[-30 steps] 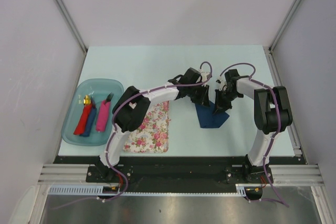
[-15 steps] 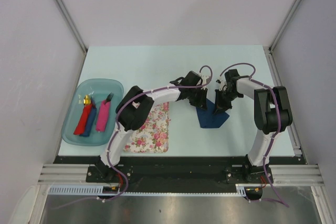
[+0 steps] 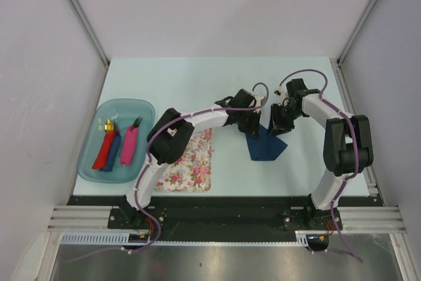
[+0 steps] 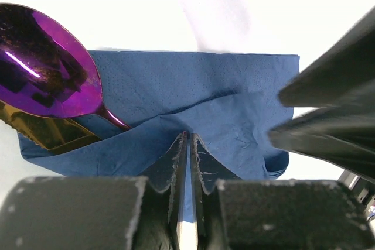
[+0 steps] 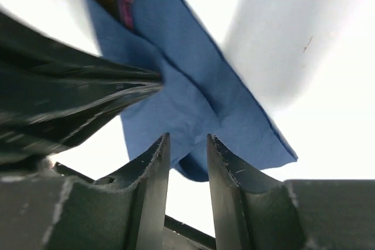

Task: Place the utensils on the paper napkin and roll it up

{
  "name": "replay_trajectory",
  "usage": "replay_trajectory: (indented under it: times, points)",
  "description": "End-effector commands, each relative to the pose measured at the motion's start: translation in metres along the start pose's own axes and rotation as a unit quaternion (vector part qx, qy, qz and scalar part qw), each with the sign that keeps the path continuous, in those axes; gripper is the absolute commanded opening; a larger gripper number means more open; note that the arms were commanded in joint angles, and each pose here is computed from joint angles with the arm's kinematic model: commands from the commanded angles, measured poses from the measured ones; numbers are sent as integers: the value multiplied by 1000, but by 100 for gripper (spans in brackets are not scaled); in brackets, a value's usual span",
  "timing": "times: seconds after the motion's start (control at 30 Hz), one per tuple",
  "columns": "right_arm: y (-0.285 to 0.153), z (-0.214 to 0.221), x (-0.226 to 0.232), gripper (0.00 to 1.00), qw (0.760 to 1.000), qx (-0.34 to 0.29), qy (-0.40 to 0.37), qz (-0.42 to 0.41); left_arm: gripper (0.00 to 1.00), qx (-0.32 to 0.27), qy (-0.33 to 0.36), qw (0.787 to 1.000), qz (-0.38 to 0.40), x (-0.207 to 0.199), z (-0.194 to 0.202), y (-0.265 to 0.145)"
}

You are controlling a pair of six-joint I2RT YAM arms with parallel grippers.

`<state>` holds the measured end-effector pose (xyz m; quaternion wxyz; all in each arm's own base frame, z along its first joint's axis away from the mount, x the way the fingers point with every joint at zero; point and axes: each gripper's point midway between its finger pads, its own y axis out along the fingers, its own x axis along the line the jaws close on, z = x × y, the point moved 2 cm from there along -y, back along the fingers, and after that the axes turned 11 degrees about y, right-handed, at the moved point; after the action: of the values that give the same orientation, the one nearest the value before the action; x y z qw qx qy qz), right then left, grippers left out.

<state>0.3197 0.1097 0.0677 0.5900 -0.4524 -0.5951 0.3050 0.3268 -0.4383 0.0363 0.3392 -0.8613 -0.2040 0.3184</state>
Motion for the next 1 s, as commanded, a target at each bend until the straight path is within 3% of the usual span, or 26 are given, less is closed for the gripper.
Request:
replay_trajectory:
  times: [0.0, 0.27, 0.5, 0.77, 0.97]
  points:
    - [-25, -12, 24, 34, 998, -39, -25, -33, 11, 27, 12, 999, -28, 12, 13, 8]
    - [6, 4, 26, 21, 999, -8, -25, -44, 10, 24, 15, 999, -20, 8, 10, 5]
    - [34, 12, 11, 20, 999, 15, -16, -32, 9, 16, 10, 1000, -4, 3, 7, 3]
    - [49, 20, -9, 18, 999, 39, 1, -2, 9, -64, 20, 997, 34, -25, -36, -32]
    - [50, 20, -13, 17, 999, 43, 4, 5, 9, -68, 17, 996, 47, -37, -40, -42]
